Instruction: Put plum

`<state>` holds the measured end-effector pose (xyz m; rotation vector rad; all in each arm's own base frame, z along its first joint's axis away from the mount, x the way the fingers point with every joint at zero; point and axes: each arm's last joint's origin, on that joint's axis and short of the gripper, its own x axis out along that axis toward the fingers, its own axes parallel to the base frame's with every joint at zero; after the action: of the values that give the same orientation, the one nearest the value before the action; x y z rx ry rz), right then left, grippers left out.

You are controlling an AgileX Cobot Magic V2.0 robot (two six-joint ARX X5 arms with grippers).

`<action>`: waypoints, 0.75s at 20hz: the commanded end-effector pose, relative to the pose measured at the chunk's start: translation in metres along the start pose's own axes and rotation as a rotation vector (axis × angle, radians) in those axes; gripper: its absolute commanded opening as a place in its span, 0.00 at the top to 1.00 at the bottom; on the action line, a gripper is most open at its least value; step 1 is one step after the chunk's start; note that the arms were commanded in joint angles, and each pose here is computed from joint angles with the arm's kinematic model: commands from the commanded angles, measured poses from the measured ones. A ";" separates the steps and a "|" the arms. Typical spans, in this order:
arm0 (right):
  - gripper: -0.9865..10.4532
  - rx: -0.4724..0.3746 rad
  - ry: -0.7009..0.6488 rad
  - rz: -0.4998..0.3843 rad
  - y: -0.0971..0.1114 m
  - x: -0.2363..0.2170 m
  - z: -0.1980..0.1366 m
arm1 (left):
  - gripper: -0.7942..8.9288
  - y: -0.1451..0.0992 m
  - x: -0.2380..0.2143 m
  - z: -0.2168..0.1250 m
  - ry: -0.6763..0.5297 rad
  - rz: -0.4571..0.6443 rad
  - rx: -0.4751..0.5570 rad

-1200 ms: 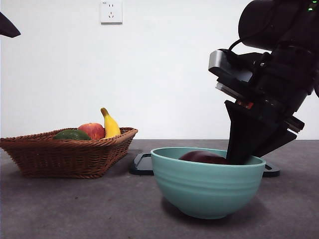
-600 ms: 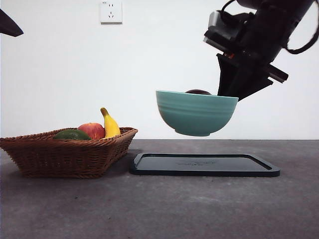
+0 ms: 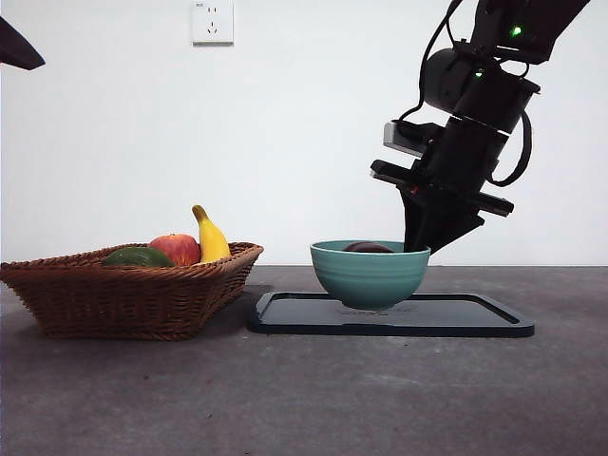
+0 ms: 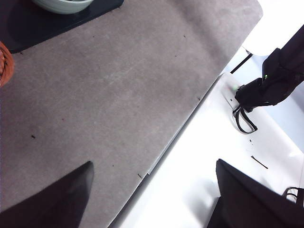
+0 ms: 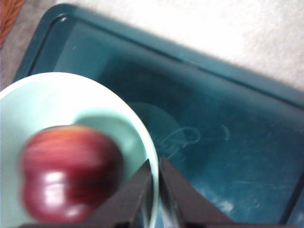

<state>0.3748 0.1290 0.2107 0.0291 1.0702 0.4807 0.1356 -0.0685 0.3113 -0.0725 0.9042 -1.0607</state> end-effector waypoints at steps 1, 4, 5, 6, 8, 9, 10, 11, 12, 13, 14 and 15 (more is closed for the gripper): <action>0.90 -0.006 -0.008 -0.001 -0.003 0.007 0.006 | 0.50 -0.001 0.000 0.003 -0.006 -0.009 0.031; 0.90 -0.002 0.009 -0.002 -0.005 0.014 0.004 | 0.50 -0.001 0.000 0.003 -0.007 -0.009 0.031; 0.90 -0.002 0.008 -0.003 -0.005 0.014 0.004 | 0.50 -0.001 0.000 0.003 -0.007 -0.009 0.031; 0.90 -0.002 0.008 -0.003 -0.005 0.014 0.004 | 0.50 -0.001 0.000 0.003 -0.007 -0.009 0.031; 0.90 0.001 0.009 -0.005 -0.005 0.014 0.004 | 0.50 -0.001 0.000 0.003 -0.007 -0.009 0.031; 0.90 0.007 0.009 -0.005 -0.005 0.014 0.004 | 0.50 -0.001 0.000 0.003 -0.007 -0.009 0.031; 0.85 0.013 0.009 -0.005 -0.005 0.014 0.004 | 0.50 -0.001 0.000 0.003 -0.007 -0.009 0.031; 0.79 0.023 0.008 -0.005 -0.005 0.014 0.004 | 0.50 -0.001 0.000 0.003 -0.007 -0.009 0.031; 0.75 0.033 0.009 -0.004 -0.005 0.013 0.004 | 0.50 -0.001 0.000 0.003 -0.007 -0.009 0.031; 0.75 0.033 0.008 -0.004 -0.004 0.011 0.005 | 0.50 -0.001 0.000 0.003 -0.007 -0.009 0.031; 0.75 0.031 0.003 -0.005 -0.002 0.005 0.007 | 0.50 -0.001 0.000 0.003 -0.006 -0.009 0.030; 0.75 0.025 -0.019 -0.003 0.000 -0.004 0.009 | 0.50 -0.001 0.000 0.003 -0.006 -0.009 0.030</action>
<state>0.3773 0.1268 0.2114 0.0476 1.0838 0.4633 0.1358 -0.0686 0.3114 -0.0717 0.9003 -1.0611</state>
